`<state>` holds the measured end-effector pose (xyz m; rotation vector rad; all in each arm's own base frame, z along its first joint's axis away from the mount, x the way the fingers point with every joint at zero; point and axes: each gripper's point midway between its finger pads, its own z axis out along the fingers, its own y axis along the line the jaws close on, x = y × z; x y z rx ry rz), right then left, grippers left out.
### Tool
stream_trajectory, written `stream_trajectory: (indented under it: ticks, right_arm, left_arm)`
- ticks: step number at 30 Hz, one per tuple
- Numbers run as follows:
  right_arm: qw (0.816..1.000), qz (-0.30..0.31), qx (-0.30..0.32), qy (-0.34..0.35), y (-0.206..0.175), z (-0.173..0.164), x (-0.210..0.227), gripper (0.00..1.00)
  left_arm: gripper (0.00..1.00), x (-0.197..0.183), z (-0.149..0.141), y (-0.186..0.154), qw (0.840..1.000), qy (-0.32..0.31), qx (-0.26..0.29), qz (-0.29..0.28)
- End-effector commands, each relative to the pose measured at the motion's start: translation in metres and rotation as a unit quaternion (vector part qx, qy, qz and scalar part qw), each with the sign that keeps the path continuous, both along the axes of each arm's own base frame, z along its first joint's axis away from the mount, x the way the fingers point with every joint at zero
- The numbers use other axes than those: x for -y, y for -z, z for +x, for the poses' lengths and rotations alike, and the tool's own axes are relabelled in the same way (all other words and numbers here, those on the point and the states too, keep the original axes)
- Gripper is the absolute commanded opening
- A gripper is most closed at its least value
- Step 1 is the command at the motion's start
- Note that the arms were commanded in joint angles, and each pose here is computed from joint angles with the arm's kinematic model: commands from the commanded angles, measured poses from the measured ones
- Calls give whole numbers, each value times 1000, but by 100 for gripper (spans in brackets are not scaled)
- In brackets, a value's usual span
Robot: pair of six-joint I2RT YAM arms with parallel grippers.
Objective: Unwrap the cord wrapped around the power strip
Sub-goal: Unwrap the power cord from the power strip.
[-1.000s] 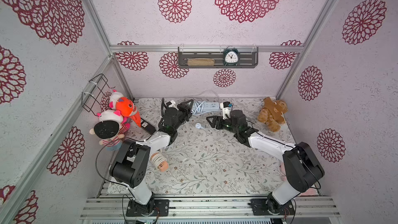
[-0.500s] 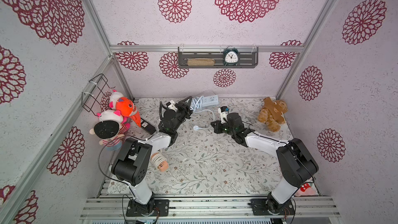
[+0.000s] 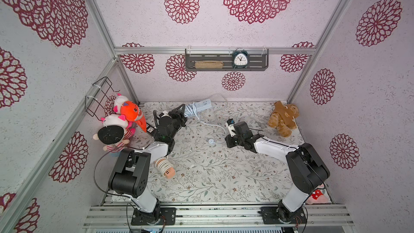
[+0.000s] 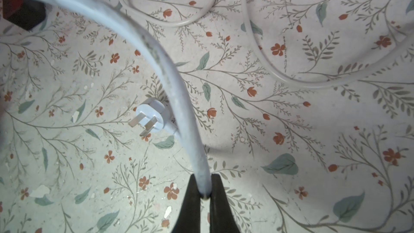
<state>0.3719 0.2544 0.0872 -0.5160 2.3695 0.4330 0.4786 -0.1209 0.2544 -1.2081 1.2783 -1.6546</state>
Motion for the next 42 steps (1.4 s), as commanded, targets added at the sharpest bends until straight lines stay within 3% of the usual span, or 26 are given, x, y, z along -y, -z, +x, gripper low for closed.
stream_trajectory:
  ticks: [1,6,14,20,27,33,38,42]
  right_arm:
    - [995,-91,-43,7,32,-17,33,0]
    - [991,-124,-57,6,50,-28,49,0]
    - [988,-128,-79,14,67,-40,66,0]
    - [997,-50,-44,-38,14,-35,34,0]
    - [993,42,32,-104,-68,-30,9,65]
    - [970,154,148,-115,-160,-22,-32,75]
    - [945,205,225,-120,-191,-25,-67,78]
    - [928,255,250,-109,-211,-30,-82,78]
  left_arm:
    - [0,-20,-9,-59,994,-24,85,-65]
    - [0,-35,-9,-52,993,-42,82,-80]
    - [0,-55,-10,-44,993,-68,70,-66]
    - [0,-4,-5,-51,997,-3,35,65]
    - [0,30,-9,-85,988,35,49,141]
    - [0,47,-8,-84,990,48,54,124]
    - [0,63,-4,-81,993,57,53,87]
    - [0,67,-4,-77,994,40,47,85]
